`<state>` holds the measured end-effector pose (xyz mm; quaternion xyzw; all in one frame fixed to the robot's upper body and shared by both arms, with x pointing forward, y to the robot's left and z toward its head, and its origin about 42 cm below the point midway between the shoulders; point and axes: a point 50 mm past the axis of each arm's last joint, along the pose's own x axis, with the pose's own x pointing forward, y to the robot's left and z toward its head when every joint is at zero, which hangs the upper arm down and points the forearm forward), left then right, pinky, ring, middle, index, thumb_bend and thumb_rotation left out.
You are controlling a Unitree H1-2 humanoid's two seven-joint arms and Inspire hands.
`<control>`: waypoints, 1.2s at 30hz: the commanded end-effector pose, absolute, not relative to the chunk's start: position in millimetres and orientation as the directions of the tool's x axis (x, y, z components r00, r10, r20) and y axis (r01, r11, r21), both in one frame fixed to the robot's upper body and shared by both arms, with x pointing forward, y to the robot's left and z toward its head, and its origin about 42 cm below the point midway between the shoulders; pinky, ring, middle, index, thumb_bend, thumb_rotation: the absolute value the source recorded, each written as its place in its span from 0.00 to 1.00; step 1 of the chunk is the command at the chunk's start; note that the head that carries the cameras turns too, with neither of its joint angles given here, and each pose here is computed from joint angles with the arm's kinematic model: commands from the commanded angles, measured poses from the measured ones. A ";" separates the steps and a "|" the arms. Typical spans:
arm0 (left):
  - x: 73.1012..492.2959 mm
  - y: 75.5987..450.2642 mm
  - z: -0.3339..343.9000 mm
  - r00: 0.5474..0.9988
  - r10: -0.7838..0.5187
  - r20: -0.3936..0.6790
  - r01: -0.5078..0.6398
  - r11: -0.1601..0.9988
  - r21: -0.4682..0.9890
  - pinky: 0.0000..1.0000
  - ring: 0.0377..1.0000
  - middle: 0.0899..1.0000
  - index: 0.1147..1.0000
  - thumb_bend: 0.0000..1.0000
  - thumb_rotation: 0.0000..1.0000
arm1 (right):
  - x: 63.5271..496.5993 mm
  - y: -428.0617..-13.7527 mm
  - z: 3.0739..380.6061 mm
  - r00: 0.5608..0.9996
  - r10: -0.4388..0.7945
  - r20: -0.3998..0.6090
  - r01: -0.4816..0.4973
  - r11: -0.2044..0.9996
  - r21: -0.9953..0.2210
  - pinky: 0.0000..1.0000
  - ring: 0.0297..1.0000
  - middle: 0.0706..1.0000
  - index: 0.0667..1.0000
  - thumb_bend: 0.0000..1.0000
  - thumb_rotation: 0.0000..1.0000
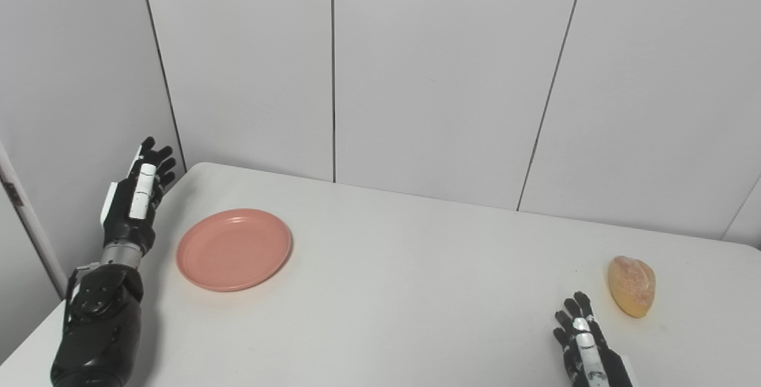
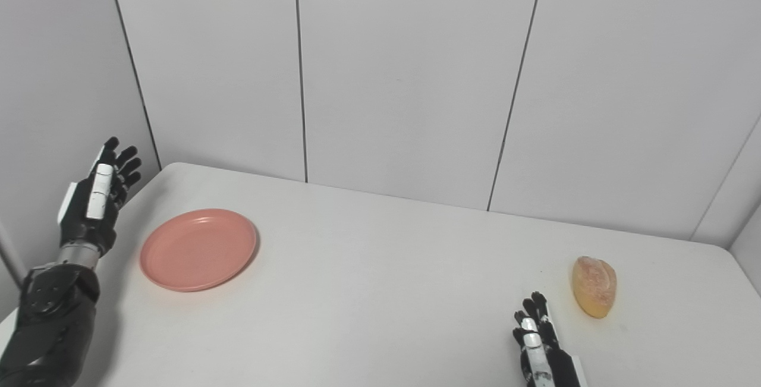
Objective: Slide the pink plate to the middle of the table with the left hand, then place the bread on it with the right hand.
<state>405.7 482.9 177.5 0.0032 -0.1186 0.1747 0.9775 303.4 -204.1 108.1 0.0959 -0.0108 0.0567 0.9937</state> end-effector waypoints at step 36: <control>433.0 449.9 143.6 0.947 0.281 0.157 -0.259 0.955 -0.145 0.87 0.90 0.91 0.95 0.88 0.81 | 289.3 -198.1 100.8 0.992 0.115 -0.061 -0.101 0.976 0.193 1.00 0.96 0.98 1.00 0.68 0.81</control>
